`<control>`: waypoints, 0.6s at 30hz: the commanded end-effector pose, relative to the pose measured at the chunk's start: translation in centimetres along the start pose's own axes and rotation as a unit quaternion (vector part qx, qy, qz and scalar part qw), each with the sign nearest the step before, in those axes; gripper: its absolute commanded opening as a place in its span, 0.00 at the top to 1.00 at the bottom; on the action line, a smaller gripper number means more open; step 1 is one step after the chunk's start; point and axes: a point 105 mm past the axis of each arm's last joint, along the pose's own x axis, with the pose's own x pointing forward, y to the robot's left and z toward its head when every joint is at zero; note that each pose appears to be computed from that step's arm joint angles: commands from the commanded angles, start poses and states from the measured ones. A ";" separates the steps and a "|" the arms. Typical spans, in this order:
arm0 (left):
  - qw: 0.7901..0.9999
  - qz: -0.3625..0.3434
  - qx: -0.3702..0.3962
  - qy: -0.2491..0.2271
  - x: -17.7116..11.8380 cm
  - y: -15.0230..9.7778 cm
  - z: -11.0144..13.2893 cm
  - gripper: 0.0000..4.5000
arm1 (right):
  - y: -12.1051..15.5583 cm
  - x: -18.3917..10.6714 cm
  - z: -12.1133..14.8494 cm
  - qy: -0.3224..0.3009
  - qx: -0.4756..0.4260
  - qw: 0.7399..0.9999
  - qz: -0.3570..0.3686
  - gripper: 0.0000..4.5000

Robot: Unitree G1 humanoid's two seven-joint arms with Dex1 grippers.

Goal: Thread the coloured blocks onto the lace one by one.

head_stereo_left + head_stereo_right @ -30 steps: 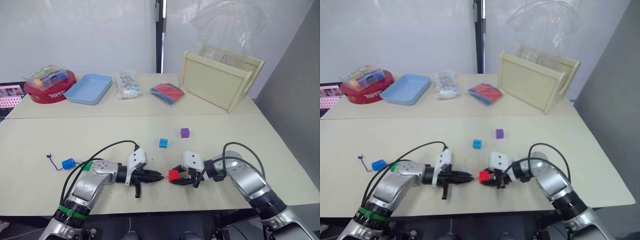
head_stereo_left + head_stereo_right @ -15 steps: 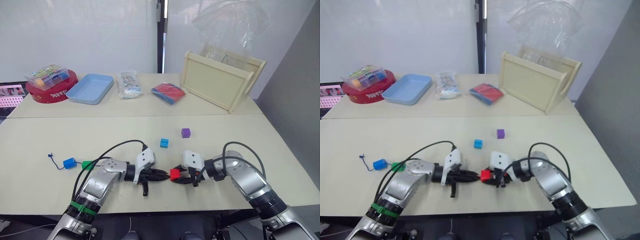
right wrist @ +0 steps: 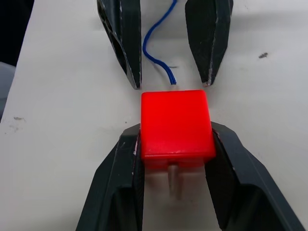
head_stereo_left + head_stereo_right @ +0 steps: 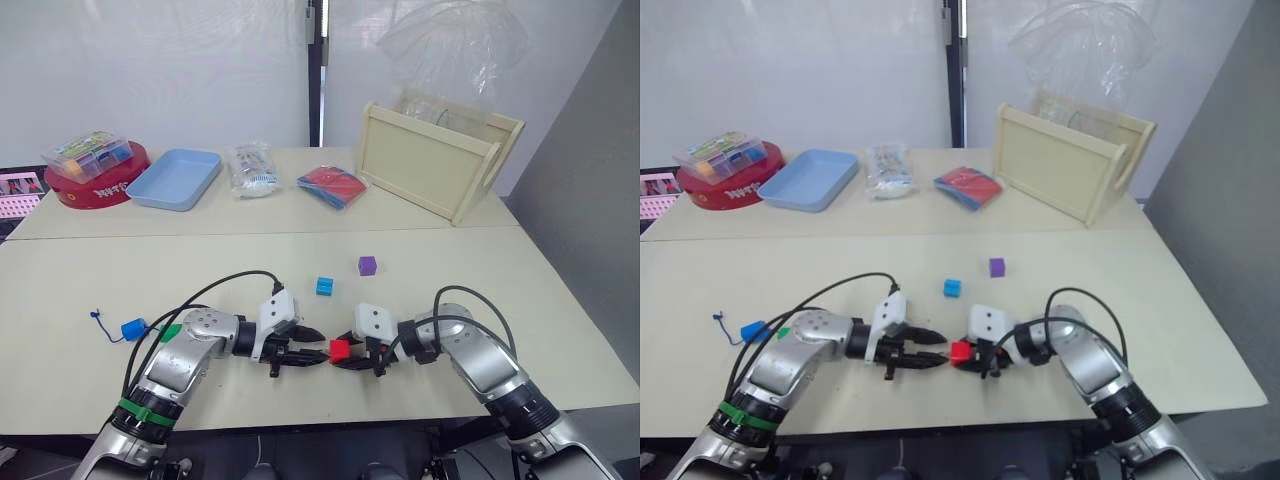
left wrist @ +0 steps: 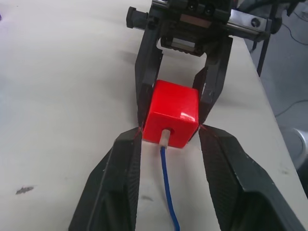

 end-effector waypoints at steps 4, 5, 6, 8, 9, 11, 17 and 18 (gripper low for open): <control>0.999 0.015 0.032 0.016 -1.2 0.5 -0.4 0.58 | 0.8 0.8 -0.2 0.003 0.002 1.000 0.016 0.74; 0.999 0.010 0.029 0.020 -1.2 0.3 -0.7 0.58 | 0.7 0.8 -0.3 0.003 0.003 1.000 0.015 0.74; 0.999 0.005 0.025 0.023 -1.3 0.1 -1.0 0.58 | 0.6 0.7 -0.3 0.004 0.003 1.000 0.013 0.74; 1.000 -0.001 0.020 0.024 -1.3 -0.2 -1.3 0.58 | 0.5 0.7 -0.3 0.005 0.003 1.000 0.012 0.74; 1.000 -0.001 0.017 0.022 -1.4 -0.3 -1.2 0.58 | 0.5 0.6 -0.3 0.006 0.004 1.000 0.011 0.74; 1.000 -0.002 0.013 0.018 -1.5 -0.4 -1.2 0.58 | 0.4 0.5 -0.4 0.008 0.005 1.000 0.009 0.74; 0.999 0.011 0.021 0.046 -1.9 0.0 -2.3 0.58 | 0.4 0.5 -0.5 0.009 0.007 1.000 0.006 0.74; 0.998 0.012 0.026 0.052 -1.9 0.0 -2.6 0.58 | 0.4 0.5 -0.4 0.008 0.007 1.000 0.005 0.74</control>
